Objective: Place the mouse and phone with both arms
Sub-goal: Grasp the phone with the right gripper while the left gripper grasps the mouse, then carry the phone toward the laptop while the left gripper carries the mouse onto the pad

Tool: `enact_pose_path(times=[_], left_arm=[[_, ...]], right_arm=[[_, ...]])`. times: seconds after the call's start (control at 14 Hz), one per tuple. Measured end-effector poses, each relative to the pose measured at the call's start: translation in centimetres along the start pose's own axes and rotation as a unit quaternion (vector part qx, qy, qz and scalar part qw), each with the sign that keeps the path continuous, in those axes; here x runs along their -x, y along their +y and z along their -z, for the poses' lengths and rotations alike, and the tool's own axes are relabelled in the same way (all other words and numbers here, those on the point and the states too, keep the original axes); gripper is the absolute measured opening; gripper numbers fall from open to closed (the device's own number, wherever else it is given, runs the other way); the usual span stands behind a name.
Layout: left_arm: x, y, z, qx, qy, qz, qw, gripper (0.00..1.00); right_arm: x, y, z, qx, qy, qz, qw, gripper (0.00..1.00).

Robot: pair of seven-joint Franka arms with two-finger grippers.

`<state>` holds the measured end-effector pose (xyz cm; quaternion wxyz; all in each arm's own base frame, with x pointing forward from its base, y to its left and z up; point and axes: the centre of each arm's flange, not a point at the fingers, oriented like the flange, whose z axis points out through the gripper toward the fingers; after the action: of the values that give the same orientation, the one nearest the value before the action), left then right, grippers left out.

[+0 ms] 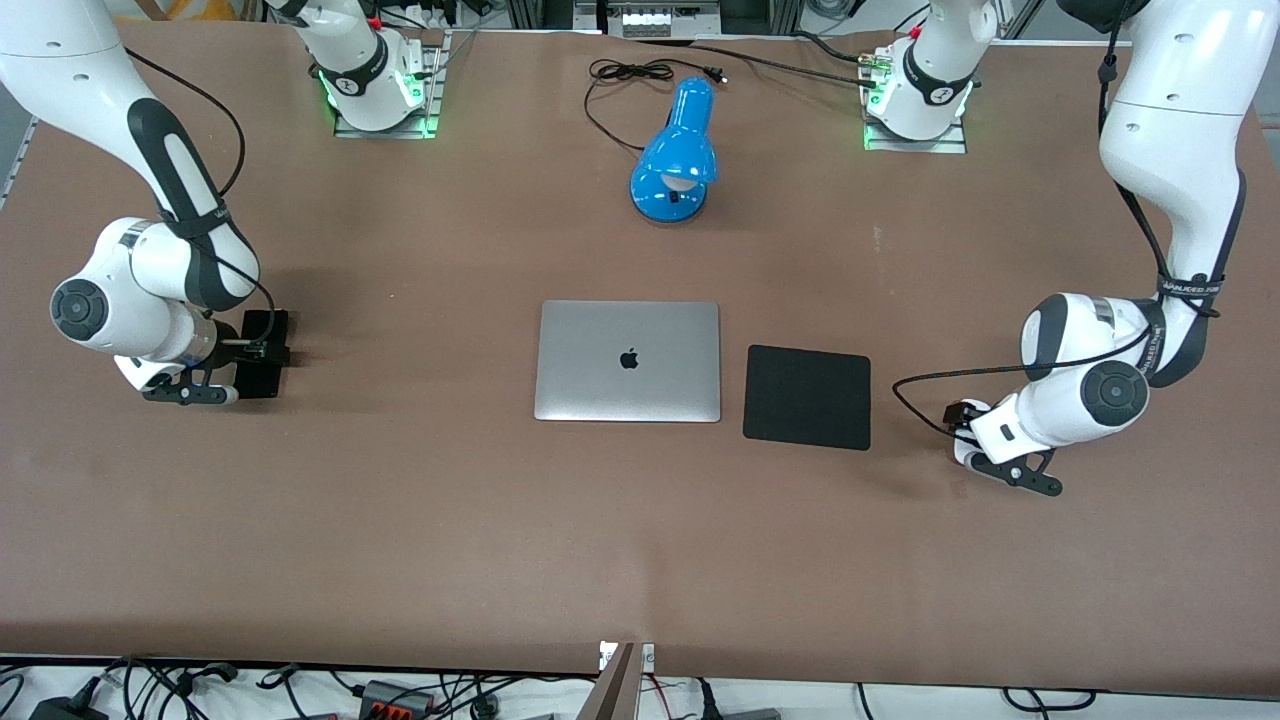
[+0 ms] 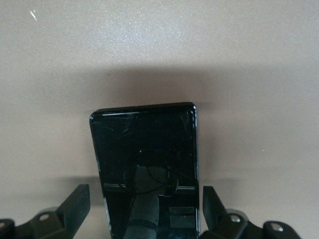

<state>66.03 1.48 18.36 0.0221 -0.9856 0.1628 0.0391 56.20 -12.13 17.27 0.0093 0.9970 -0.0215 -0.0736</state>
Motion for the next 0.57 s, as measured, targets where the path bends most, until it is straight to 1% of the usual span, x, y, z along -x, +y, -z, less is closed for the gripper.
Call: enact_pose_path(times=[0.36,0.5,0.57], left_arm=[[0.36,0.42,-0.92,0.001,0.011,0.000,1.000,1.00],[0.44,0.47,-1.07,0.001,0.013,0.000,1.000,0.96],[0.46,0.48,-1.11,0.001,0.013,0.000,1.000,0.88]], right_arm=[[-0.09,-0.14,-0.87,0.000,0.001,0.004,1.000,1.00],[-0.14,-0.14,-0.97,0.000,0.001,0.007,1.000,1.00],[-0.13,-0.12,-0.96,0.000,0.001,0.010,1.000,1.00]])
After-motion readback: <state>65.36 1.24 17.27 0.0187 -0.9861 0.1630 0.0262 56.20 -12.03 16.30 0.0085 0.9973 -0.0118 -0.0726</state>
